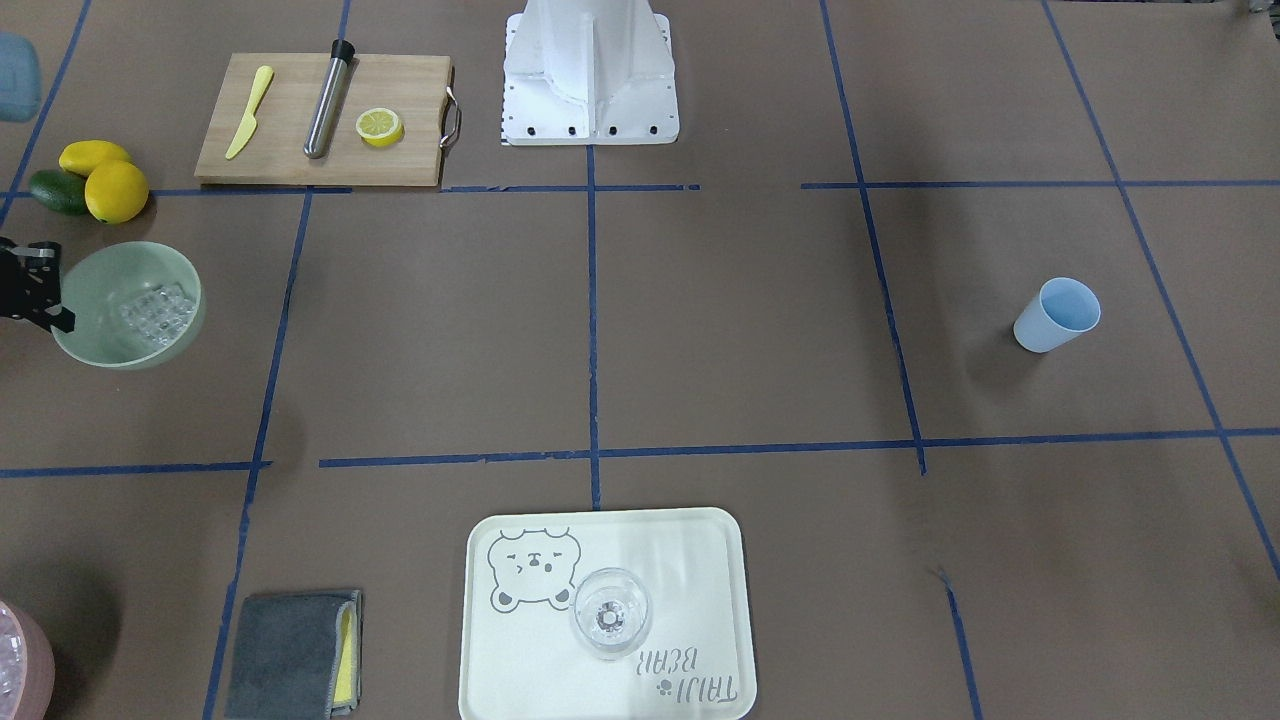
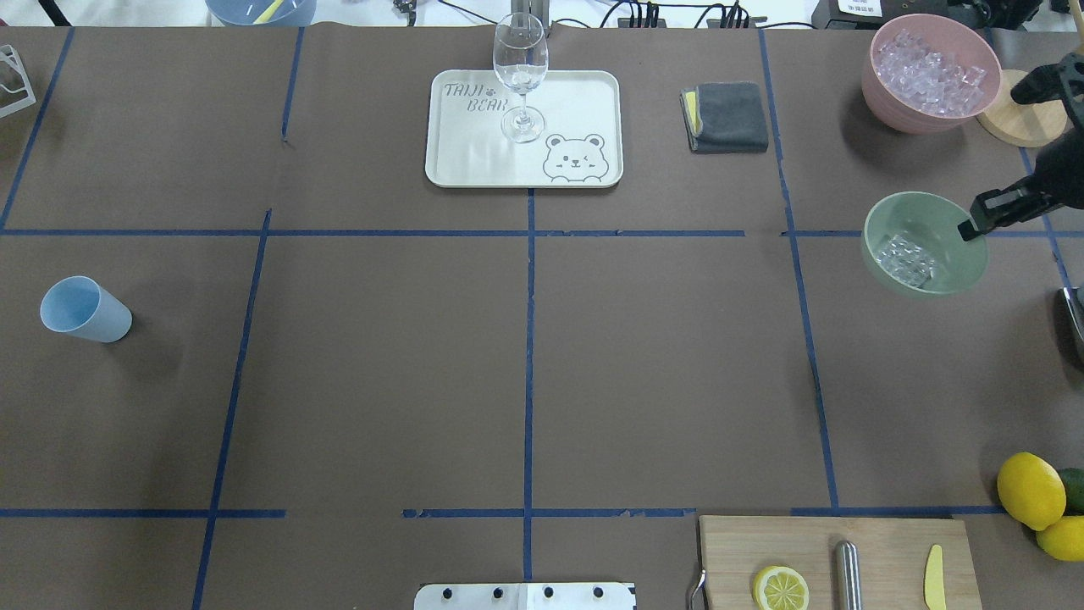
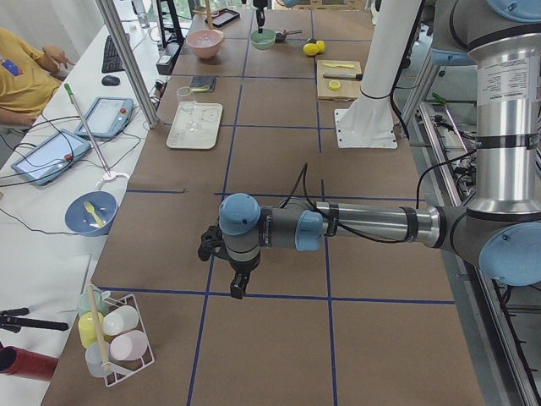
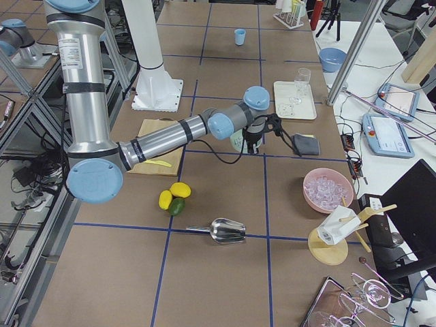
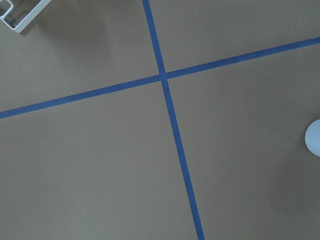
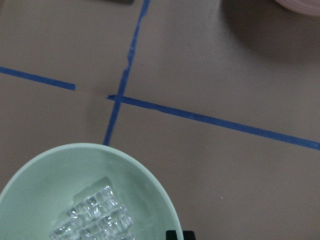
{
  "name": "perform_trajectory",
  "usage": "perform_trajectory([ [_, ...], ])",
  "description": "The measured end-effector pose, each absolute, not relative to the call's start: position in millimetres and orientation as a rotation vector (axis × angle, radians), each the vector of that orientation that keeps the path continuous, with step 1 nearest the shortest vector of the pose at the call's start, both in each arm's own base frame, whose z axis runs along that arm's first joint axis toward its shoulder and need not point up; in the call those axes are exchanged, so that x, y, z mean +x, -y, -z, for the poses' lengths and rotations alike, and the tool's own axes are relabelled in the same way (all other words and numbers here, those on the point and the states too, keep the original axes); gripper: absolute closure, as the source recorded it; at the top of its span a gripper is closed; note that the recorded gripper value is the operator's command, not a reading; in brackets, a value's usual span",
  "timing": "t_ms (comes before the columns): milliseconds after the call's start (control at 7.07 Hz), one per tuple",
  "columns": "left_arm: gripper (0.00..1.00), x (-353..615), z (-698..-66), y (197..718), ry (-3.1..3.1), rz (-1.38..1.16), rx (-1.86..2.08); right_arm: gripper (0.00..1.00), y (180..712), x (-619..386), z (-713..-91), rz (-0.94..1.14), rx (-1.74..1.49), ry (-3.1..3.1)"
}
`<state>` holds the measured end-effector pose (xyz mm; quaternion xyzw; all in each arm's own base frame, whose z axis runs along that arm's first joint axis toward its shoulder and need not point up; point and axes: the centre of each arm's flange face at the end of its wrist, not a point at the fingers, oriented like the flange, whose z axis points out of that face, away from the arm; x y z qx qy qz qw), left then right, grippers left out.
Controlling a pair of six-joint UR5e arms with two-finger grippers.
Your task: Pour ice into bowl
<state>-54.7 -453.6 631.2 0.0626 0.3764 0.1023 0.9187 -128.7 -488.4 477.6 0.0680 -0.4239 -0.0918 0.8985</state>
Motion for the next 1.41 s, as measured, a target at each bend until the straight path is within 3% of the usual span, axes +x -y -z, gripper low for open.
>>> perform_trajectory([
  [707,0.0,-55.0,-626.2,455.1,-0.774,-0.218,0.141,1.0,460.5,-138.3,-569.9,0.116,0.158,0.919],
  [1131,0.0,-55.0,-625.9,455.2,-0.775,-0.218,0.143,1.0,446.4,-185.6,-584.2,0.097,0.157,0.943],
  [1272,0.0,-54.9,-626.4,455.2,-0.775,-0.218,0.142,0.93,442.9,-194.2,-585.3,0.103,0.153,0.943],
  [1414,0.0,-55.1,-626.7,455.2,-0.776,-0.218,0.142,0.31,441.0,-199.7,-587.9,0.106,0.15,0.938],
])
